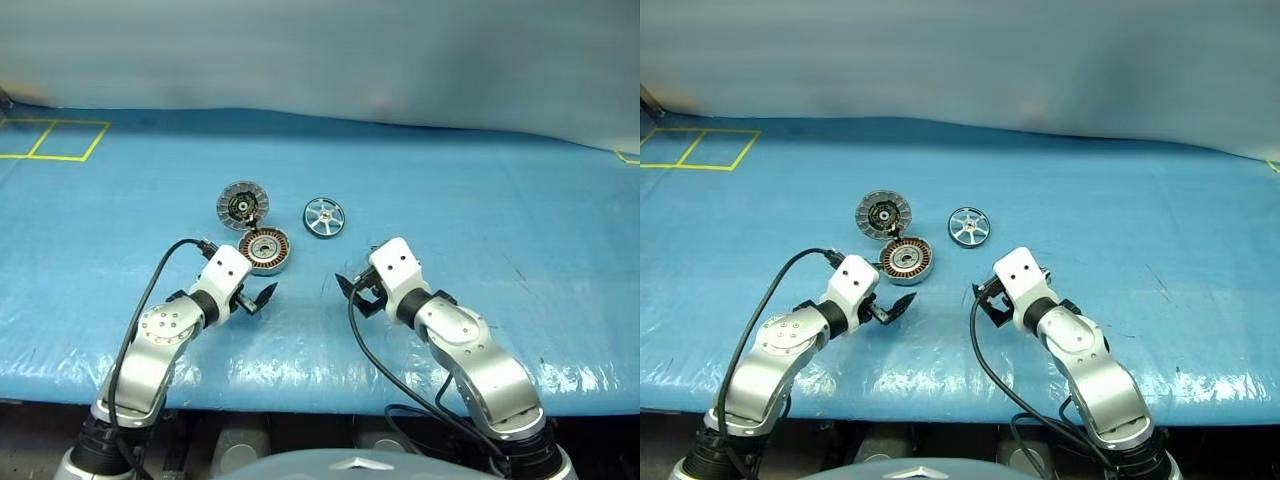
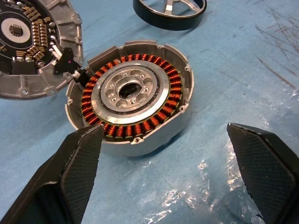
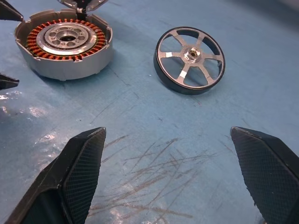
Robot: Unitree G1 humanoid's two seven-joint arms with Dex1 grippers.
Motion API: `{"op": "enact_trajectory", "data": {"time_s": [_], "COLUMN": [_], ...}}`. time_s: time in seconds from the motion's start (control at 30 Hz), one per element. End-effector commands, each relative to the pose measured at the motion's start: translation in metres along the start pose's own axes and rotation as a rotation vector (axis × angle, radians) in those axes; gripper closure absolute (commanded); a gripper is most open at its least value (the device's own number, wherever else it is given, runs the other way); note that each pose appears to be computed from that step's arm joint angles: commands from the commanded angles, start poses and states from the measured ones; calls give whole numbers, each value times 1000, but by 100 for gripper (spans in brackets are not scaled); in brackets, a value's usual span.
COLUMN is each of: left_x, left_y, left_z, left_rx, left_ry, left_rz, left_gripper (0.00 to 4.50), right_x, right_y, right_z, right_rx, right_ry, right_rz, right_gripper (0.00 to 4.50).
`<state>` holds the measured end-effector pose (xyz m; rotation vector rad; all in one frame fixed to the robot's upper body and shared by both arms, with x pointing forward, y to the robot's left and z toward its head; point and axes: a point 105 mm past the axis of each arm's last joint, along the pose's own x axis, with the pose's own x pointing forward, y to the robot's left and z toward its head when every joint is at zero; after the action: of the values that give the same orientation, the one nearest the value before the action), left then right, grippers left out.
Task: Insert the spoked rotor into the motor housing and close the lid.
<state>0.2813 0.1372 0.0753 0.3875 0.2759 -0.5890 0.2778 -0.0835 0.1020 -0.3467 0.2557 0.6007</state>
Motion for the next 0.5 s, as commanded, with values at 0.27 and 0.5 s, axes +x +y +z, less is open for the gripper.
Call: {"op": "enact_trajectory", "data": {"time_s": [0.27,0.5], "left_x": [-14,-40], "left_y": [-10,-19], "left_z": [6,2], "left_rx": [11,-63], "left_ry": [-129,-234], "left_rz": [90,150], "left_gripper": [0,0], "right_x": [37,64], "right_y": [8,37], "right_z": [53,76], "right_rx": [-393,-592], "right_ry": [26,117], "right_rz": [269,513], "right_gripper": [2,2]}}
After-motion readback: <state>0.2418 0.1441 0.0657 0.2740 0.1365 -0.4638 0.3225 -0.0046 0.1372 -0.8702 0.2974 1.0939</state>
